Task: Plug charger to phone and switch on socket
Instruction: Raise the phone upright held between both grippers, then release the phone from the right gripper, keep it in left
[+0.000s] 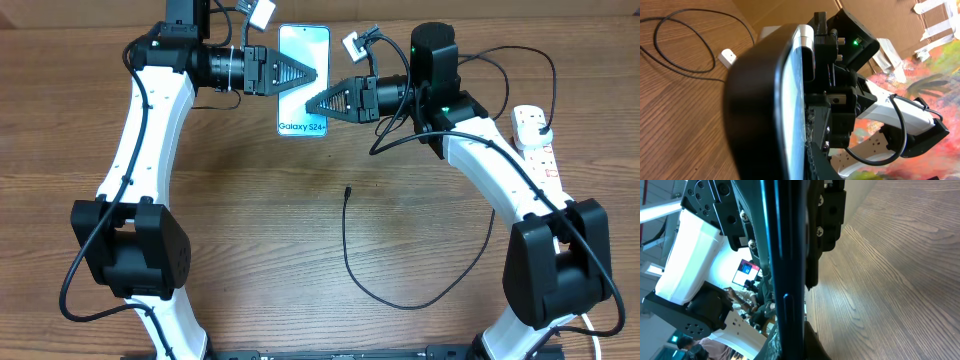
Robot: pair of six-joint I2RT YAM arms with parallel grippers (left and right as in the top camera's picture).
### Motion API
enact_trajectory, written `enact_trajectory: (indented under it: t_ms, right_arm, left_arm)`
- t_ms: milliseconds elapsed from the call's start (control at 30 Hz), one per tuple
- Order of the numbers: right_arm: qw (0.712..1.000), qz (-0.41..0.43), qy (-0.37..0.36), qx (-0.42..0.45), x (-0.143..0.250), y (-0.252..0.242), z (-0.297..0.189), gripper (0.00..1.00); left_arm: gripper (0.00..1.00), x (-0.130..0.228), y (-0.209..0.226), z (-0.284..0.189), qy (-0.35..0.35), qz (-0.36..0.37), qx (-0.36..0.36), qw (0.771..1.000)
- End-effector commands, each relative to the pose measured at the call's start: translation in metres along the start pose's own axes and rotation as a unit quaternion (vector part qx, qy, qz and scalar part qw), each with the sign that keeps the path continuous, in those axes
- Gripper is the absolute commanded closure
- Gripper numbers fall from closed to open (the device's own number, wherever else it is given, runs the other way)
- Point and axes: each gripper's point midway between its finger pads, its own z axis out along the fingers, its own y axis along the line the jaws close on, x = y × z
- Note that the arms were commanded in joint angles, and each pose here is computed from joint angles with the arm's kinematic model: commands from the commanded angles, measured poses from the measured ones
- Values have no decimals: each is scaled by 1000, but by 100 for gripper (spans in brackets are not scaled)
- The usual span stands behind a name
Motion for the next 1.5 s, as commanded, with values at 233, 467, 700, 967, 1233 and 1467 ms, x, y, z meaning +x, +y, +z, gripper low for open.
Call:
enact_trajectory:
  t_ms: [233, 467, 700, 967, 1233, 1467]
  right_arm:
    - [999, 35, -18, 27, -2, -16, 5, 96]
    - [999, 38, -16, 30, 0, -18, 4, 49]
    - [987, 89, -31, 133, 15, -65, -11, 28]
    - [835, 236, -31, 496, 89, -171, -100, 9]
    - [740, 285, 26, 609, 141, -174, -146, 2]
    - [732, 298, 67, 609, 161, -163, -135, 3]
  left_arm:
    - [96, 0, -14, 7, 11, 26, -45, 999]
    - [96, 24, 60, -14, 46, -35, -270, 961]
    - [96, 50, 103, -41, 80, -89, -450, 885]
    - [96, 102, 140, -36, 111, -154, -559, 807]
    - [96, 149, 174, -17, 117, -170, -612, 764]
    - [96, 167, 188, -11, 107, -180, -624, 753]
